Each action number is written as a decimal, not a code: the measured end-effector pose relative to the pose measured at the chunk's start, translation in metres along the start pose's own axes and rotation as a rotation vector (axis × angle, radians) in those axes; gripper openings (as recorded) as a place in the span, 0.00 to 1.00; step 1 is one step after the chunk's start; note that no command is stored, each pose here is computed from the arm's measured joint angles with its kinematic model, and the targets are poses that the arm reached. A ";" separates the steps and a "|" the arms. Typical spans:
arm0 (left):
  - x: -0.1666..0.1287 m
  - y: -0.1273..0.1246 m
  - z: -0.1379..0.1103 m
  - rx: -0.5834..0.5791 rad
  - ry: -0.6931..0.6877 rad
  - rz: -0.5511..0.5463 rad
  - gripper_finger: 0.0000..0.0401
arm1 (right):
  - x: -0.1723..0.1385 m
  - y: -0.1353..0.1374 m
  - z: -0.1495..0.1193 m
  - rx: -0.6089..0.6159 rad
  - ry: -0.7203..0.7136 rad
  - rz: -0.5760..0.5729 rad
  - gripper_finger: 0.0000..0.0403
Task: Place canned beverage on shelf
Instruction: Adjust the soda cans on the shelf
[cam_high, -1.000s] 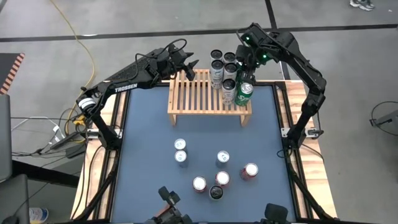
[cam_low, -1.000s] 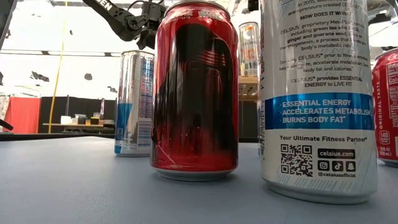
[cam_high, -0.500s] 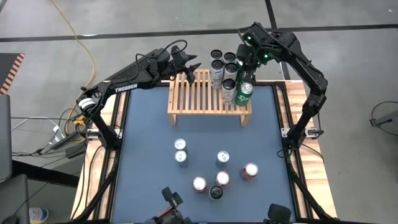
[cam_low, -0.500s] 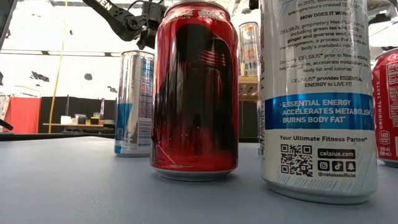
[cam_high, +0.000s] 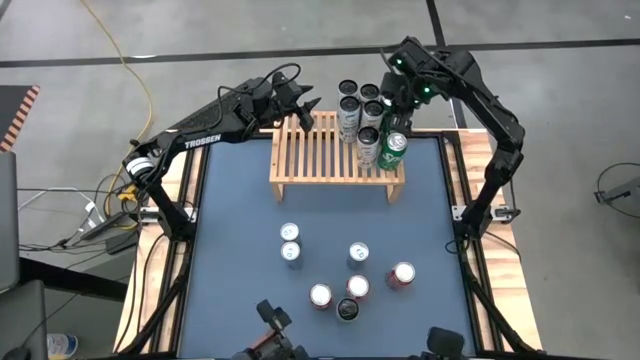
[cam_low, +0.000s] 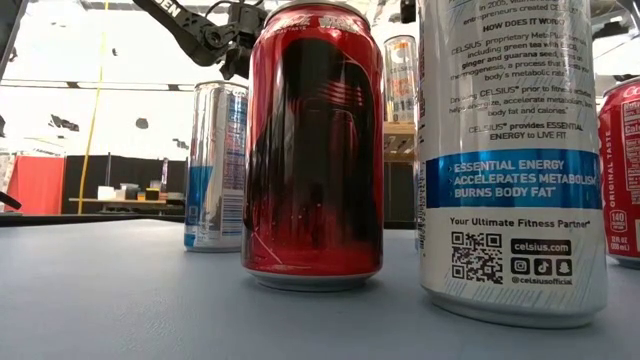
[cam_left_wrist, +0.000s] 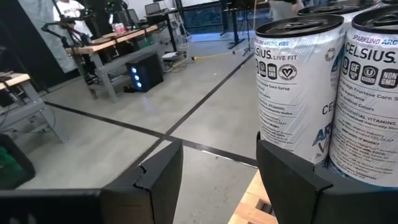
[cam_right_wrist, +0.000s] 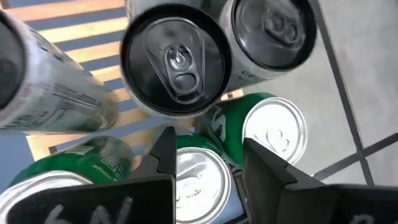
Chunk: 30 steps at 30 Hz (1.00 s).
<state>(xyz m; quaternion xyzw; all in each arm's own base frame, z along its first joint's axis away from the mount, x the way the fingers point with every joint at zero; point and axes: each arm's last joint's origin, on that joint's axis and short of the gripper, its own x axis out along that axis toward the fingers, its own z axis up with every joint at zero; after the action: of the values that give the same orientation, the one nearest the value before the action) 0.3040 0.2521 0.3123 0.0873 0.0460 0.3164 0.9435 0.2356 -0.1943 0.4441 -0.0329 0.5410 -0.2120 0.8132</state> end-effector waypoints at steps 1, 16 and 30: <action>0.000 0.000 0.000 0.000 0.000 0.000 0.48 | 0.002 0.001 0.001 -0.003 0.006 0.004 0.29; 0.000 0.000 0.000 -0.021 0.000 0.000 0.48 | 0.002 0.006 0.006 -0.047 -0.020 0.008 0.29; 0.000 0.000 0.000 -0.027 0.000 -0.001 0.48 | 0.003 0.004 0.008 -0.045 -0.040 0.008 0.29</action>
<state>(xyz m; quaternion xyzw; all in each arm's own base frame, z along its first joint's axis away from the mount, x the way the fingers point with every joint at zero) 0.3040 0.2521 0.3123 0.0745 0.0417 0.3167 0.9447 0.2445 -0.1925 0.4438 -0.0531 0.5293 -0.1956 0.8238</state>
